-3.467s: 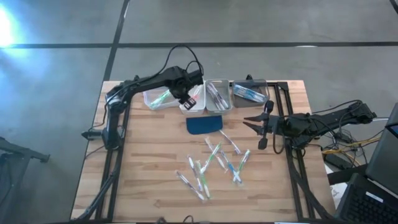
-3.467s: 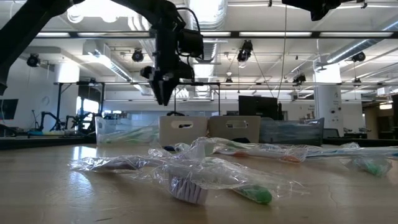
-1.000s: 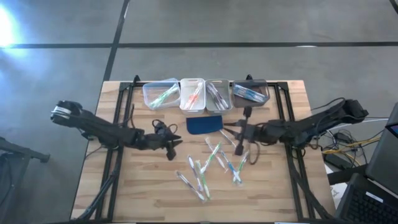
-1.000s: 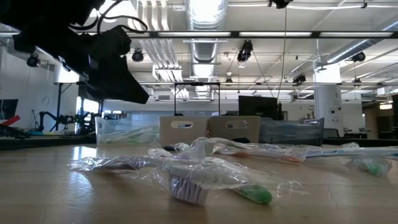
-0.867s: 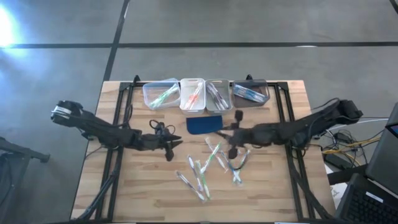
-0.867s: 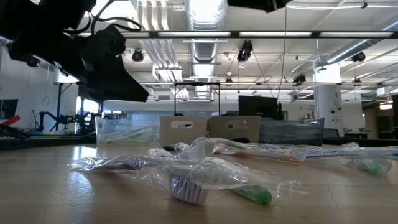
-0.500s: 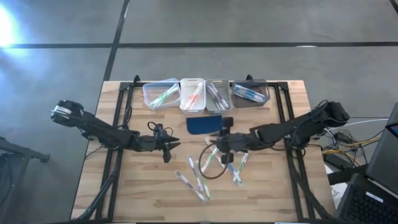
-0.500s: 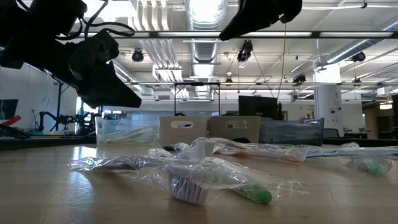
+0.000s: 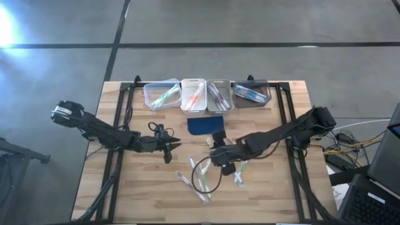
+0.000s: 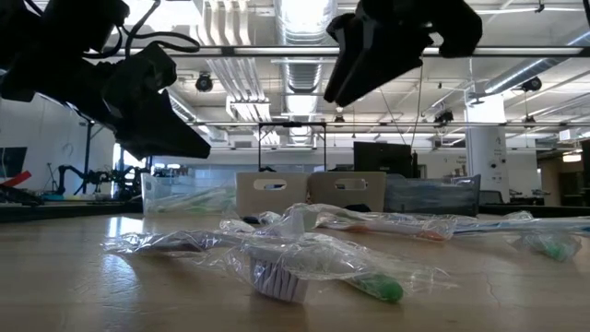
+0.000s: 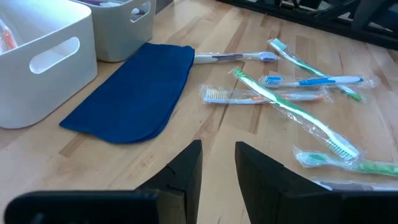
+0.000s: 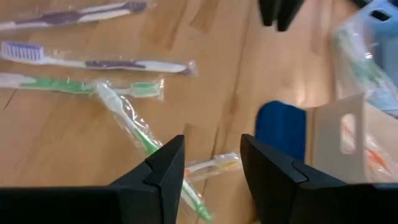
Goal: Pick & Place Toothbrushes
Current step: Put the green toothbrush into the transparent bin
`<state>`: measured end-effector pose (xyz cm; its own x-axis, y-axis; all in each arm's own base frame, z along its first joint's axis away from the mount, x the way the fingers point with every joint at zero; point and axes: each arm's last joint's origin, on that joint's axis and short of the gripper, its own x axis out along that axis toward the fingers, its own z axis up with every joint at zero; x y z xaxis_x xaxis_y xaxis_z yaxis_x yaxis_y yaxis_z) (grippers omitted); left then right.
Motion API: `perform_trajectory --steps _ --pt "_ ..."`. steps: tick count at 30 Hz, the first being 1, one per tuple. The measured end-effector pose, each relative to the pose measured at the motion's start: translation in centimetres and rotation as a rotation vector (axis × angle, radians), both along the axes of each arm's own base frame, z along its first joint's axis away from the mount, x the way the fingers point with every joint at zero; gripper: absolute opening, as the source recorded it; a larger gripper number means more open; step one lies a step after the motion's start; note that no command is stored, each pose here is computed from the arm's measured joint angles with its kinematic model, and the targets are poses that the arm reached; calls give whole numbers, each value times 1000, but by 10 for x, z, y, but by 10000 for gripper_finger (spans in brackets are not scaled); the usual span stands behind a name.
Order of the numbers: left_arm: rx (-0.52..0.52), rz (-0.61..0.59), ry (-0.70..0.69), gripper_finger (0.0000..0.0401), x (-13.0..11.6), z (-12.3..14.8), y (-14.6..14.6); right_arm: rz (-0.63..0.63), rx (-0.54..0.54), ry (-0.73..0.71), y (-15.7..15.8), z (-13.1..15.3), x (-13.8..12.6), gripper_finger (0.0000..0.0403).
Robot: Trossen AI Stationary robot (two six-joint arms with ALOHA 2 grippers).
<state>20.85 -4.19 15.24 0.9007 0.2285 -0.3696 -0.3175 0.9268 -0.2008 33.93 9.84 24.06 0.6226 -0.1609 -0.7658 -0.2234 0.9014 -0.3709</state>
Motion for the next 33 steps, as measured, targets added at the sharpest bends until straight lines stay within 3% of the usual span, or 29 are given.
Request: perform_trajectory --steps 13,24,33 --pt "3 -5 1 101 0 0 0 65 55 121 7 -37 13 185" --pt "5 -6 3 101 0 0 0 107 22 209 12 -67 26 167" --pt "5 -6 4 101 0 0 0 111 19 271 13 -96 31 179"
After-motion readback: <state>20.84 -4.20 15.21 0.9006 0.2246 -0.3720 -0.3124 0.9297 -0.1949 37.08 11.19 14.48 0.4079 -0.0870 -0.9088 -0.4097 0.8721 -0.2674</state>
